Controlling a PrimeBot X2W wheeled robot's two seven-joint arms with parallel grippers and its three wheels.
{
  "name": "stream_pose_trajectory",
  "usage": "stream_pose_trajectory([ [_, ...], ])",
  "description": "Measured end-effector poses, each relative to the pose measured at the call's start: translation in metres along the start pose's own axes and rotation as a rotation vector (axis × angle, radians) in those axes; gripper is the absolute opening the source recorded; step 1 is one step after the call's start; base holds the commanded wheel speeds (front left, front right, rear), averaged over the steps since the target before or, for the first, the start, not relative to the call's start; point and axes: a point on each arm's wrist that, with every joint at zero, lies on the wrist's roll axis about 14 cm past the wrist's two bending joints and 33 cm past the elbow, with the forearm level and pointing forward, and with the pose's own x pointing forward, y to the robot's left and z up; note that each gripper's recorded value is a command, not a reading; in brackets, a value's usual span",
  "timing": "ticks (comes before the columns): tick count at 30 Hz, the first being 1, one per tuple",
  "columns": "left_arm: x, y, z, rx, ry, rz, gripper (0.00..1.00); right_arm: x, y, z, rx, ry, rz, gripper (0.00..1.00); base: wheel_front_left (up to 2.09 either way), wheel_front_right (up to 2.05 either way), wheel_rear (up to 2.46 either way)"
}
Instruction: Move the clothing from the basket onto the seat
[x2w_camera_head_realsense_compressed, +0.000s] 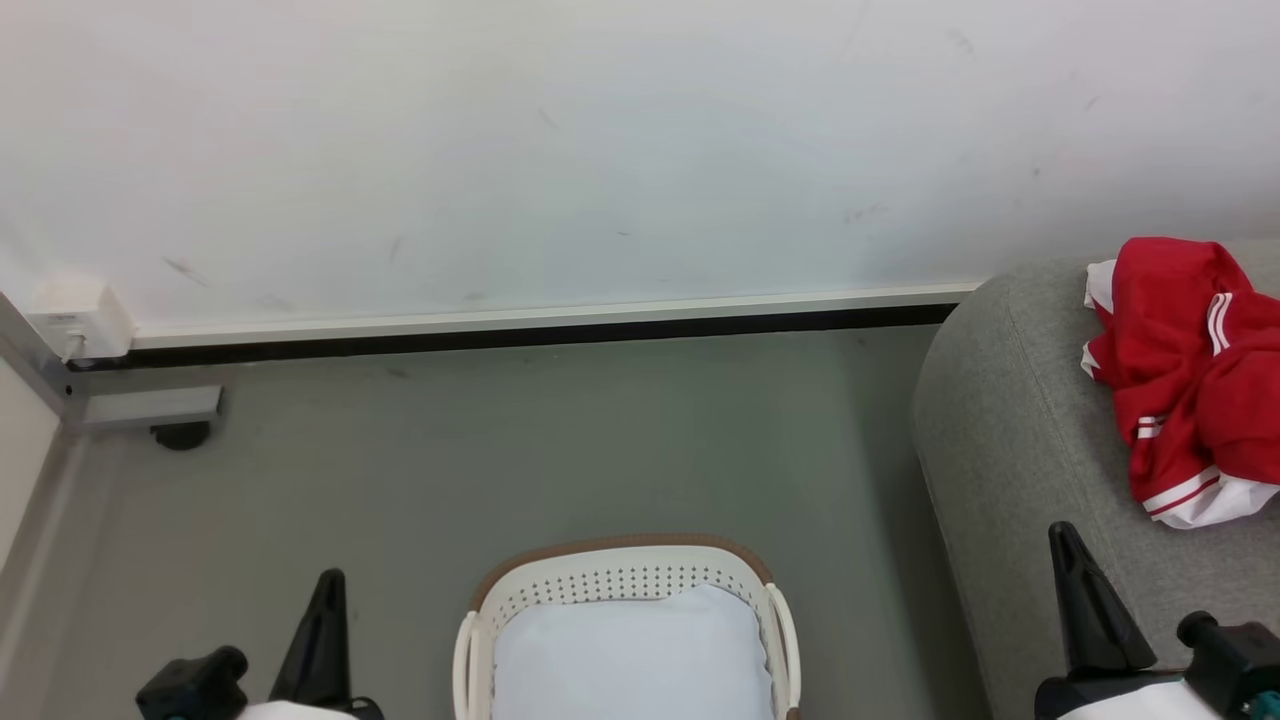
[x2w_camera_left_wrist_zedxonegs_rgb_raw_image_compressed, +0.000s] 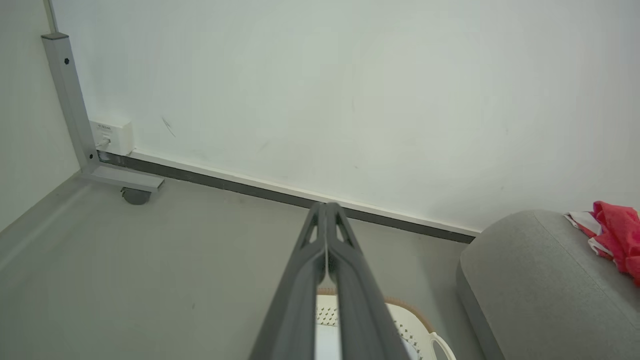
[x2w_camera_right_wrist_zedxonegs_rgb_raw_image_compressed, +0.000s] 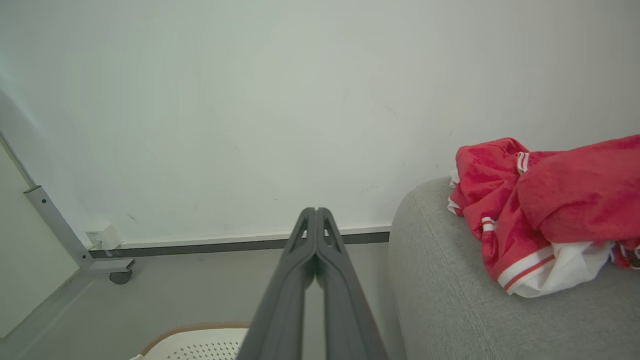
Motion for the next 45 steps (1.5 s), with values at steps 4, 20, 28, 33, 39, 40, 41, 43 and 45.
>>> stream_pose_trajectory([
  [4,-0.001,0.003,0.000,-0.071,0.003,0.018,0.00,0.000,-0.003,0.000,0.072,0.005,-0.020,0.00,0.00,0.00,0.00],
  [20,-0.002,0.012,0.002,-0.336,0.012,0.071,0.00,0.002,-0.014,-0.002,0.330,0.017,-0.083,0.00,0.00,0.00,0.00],
  [28,-0.001,0.016,0.004,-0.449,0.010,0.087,0.00,0.003,-0.018,-0.002,0.446,0.018,-0.106,0.00,0.00,0.00,0.00],
  [33,-0.002,0.017,0.004,-0.518,0.012,0.096,0.00,0.003,-0.019,-0.003,0.513,0.020,-0.116,0.00,0.00,0.00,0.00],
  [39,-0.002,0.019,0.005,-0.596,0.010,0.104,0.00,0.004,-0.021,-0.003,0.587,0.021,-0.125,0.00,0.00,0.00,0.00],
  [40,-0.002,0.020,0.005,-0.607,0.010,0.105,0.00,0.004,-0.021,-0.004,0.597,0.023,-0.125,0.00,0.00,0.00,0.00],
  [41,-0.002,0.020,0.005,-0.615,0.011,0.104,0.00,0.005,-0.021,-0.003,0.610,0.022,-0.127,0.00,0.00,0.00,0.00],
  [43,-0.002,0.020,0.006,-0.642,0.009,0.105,0.00,0.005,-0.021,-0.004,0.636,0.022,-0.130,0.00,0.00,0.00,0.00],
  [45,-0.002,0.020,0.007,-0.667,0.005,0.106,0.00,0.005,-0.022,-0.004,0.656,0.023,-0.132,0.00,0.00,0.00,0.00],
])
